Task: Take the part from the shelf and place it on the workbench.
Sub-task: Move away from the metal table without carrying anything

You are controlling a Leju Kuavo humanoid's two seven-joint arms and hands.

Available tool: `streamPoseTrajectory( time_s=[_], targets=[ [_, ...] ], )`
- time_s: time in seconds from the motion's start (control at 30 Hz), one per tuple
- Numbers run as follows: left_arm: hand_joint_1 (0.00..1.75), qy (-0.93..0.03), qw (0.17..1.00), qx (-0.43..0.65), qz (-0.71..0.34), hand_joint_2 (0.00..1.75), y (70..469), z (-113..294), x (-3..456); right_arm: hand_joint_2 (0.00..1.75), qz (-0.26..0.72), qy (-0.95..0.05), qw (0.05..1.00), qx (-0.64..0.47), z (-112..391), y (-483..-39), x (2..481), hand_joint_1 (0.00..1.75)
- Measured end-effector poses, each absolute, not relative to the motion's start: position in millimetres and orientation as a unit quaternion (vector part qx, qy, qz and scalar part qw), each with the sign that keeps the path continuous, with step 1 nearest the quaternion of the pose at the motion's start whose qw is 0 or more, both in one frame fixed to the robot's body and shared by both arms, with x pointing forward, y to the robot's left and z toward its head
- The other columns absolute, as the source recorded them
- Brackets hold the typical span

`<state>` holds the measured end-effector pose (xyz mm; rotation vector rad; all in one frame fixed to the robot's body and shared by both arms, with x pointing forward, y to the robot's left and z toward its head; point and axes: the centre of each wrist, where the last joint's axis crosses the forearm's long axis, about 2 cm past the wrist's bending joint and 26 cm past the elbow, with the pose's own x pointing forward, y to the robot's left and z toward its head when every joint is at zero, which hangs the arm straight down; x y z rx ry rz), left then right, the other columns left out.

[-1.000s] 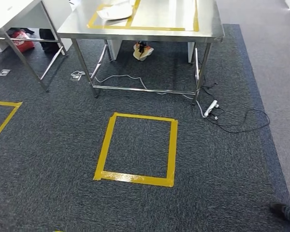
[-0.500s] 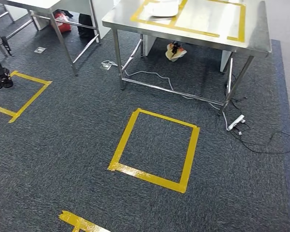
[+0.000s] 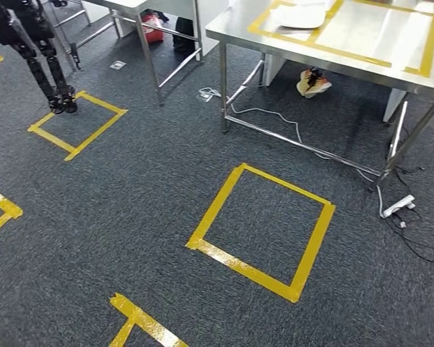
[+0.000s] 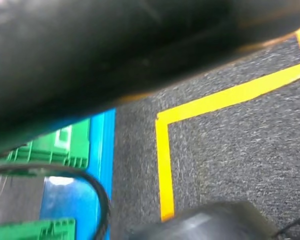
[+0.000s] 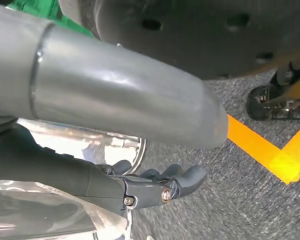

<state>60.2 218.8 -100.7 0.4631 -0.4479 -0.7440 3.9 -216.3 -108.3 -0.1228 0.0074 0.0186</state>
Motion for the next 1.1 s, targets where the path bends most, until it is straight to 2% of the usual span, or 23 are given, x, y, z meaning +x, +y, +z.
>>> streamPoseTrajectory(
  time_s=[1.1],
  targets=[
    [0.0,-0.212,0.882,0.222,-0.357,0.0,215.3,-100.4,58.6,0.0,0.023,-0.004,0.998,-0.065,-108.4,-217.7,7.0,0.0]
  ],
)
